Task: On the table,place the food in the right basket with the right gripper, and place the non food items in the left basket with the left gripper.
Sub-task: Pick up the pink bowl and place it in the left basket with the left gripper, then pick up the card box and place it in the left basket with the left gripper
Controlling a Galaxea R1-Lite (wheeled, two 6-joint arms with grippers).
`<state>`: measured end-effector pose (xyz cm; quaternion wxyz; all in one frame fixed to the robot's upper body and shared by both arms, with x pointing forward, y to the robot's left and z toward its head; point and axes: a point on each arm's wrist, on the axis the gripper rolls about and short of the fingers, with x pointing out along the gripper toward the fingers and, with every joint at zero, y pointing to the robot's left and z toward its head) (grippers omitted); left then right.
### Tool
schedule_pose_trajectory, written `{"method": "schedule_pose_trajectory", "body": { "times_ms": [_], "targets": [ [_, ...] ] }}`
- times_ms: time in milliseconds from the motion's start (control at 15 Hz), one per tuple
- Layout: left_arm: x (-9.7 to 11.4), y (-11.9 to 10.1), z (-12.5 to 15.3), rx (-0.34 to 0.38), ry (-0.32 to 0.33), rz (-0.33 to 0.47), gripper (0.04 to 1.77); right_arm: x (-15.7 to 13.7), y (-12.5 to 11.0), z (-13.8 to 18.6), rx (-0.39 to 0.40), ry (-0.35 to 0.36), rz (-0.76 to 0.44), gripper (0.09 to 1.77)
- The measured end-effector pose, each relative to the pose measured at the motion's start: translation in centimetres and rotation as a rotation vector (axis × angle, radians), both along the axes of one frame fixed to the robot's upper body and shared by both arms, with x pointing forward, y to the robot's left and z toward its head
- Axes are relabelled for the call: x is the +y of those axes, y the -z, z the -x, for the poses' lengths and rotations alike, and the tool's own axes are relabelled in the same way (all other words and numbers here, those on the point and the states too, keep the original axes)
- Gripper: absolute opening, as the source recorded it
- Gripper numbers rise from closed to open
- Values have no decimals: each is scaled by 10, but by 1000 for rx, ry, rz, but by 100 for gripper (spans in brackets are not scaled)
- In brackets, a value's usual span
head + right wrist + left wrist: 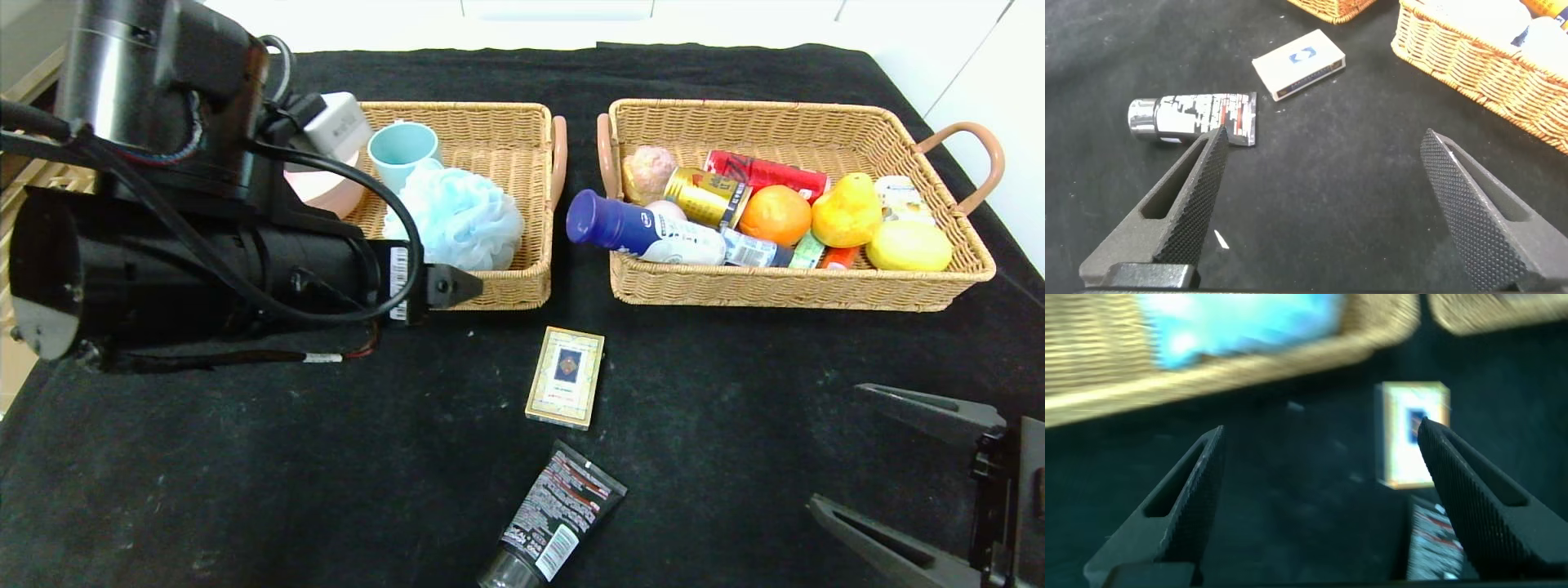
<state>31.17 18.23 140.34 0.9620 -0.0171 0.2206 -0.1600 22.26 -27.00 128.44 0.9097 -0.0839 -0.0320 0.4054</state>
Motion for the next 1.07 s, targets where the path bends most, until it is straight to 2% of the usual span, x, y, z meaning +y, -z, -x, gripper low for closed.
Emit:
{"method": "schedule_pose_trajectory", "body": {
  "times_ms": [200, 467, 733, 867, 1067],
  "targets": [
    [-29, 17, -1, 32, 41, -52, 169, 0, 0, 1, -1, -4, 1, 171],
    [-57, 35, 0, 64, 99, -95, 170, 0, 1, 2, -4, -6, 5, 171],
    [-77, 49, -1, 70, 89, -148, 170, -1, 0, 2, -12, -6, 8, 171],
    [-87, 52, -5, 49, 88, -135, 170, -1, -1, 4, -22, -8, 4, 171],
    [-100, 62, -10, 17, 30, -172, 171, -2, -5, 6, -40, -10, -6, 171]
  ]
}}
